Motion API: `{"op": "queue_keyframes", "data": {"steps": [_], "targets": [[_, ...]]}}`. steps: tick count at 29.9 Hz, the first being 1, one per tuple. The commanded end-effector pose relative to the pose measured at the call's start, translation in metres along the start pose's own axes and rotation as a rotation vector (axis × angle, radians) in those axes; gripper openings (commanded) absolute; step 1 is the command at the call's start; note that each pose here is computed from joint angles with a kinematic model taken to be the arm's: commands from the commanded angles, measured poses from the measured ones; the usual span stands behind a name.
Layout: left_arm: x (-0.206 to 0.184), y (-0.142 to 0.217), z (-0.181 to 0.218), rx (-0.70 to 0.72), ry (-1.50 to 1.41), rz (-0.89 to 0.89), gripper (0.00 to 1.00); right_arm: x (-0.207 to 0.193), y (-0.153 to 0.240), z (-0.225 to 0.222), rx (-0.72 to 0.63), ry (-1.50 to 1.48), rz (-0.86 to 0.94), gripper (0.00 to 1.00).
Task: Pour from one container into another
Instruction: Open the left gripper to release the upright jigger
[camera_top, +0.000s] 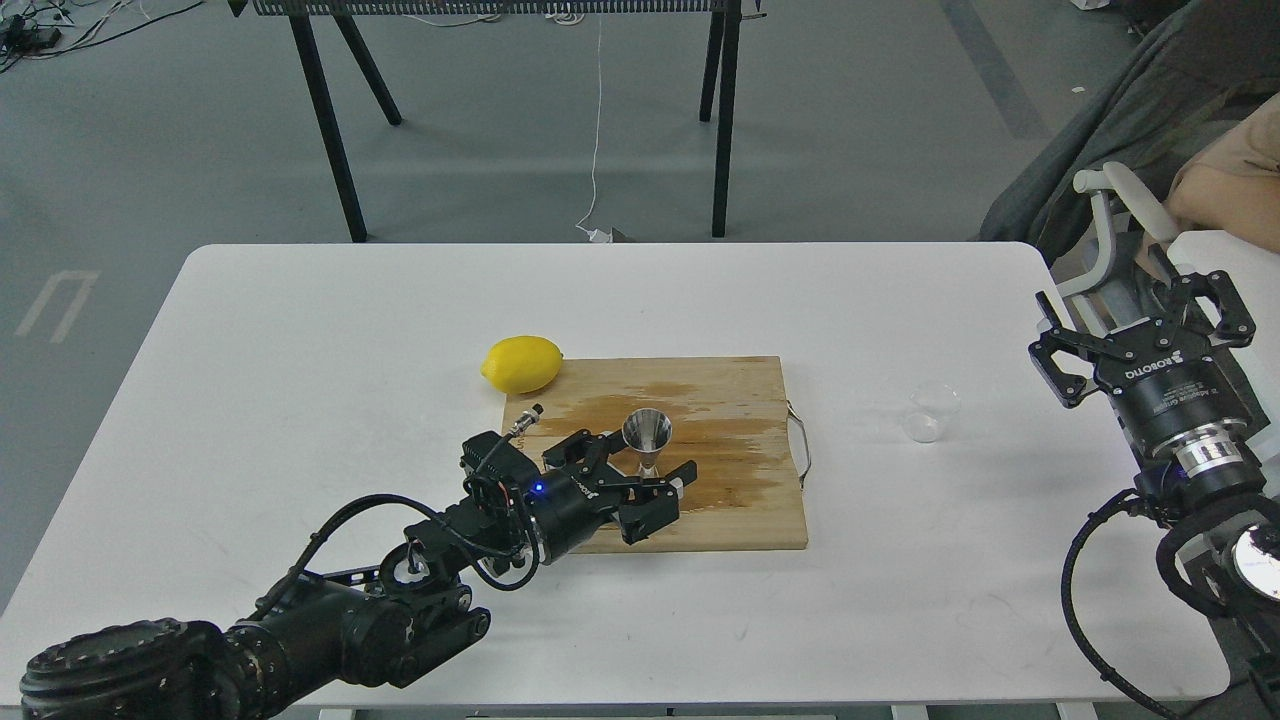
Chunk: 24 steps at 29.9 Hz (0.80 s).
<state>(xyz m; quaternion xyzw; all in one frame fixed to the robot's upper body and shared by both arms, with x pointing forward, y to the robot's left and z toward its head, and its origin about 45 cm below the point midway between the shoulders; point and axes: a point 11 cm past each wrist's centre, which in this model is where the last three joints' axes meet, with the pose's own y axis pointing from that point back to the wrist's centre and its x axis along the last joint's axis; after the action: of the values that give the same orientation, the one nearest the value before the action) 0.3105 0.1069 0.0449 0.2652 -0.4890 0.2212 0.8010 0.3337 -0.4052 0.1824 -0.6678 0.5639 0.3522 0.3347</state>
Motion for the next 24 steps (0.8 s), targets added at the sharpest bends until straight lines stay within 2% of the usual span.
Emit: {"op": "queue_keyframes", "data": {"steps": [1, 24], "targets": [[-0.0018, 0.0007, 0.0009, 0.0, 0.004, -0.001, 0.98, 0.0002, 0.0002, 0.0002, 0.0, 0.0, 0.0, 0.99], [-0.0012, 0.0006, 0.0004, 0.0, 0.003, -0.001, 0.97, 0.0006, 0.0013, -0.0015, -0.002, 0.005, 0.003, 0.99]]}}
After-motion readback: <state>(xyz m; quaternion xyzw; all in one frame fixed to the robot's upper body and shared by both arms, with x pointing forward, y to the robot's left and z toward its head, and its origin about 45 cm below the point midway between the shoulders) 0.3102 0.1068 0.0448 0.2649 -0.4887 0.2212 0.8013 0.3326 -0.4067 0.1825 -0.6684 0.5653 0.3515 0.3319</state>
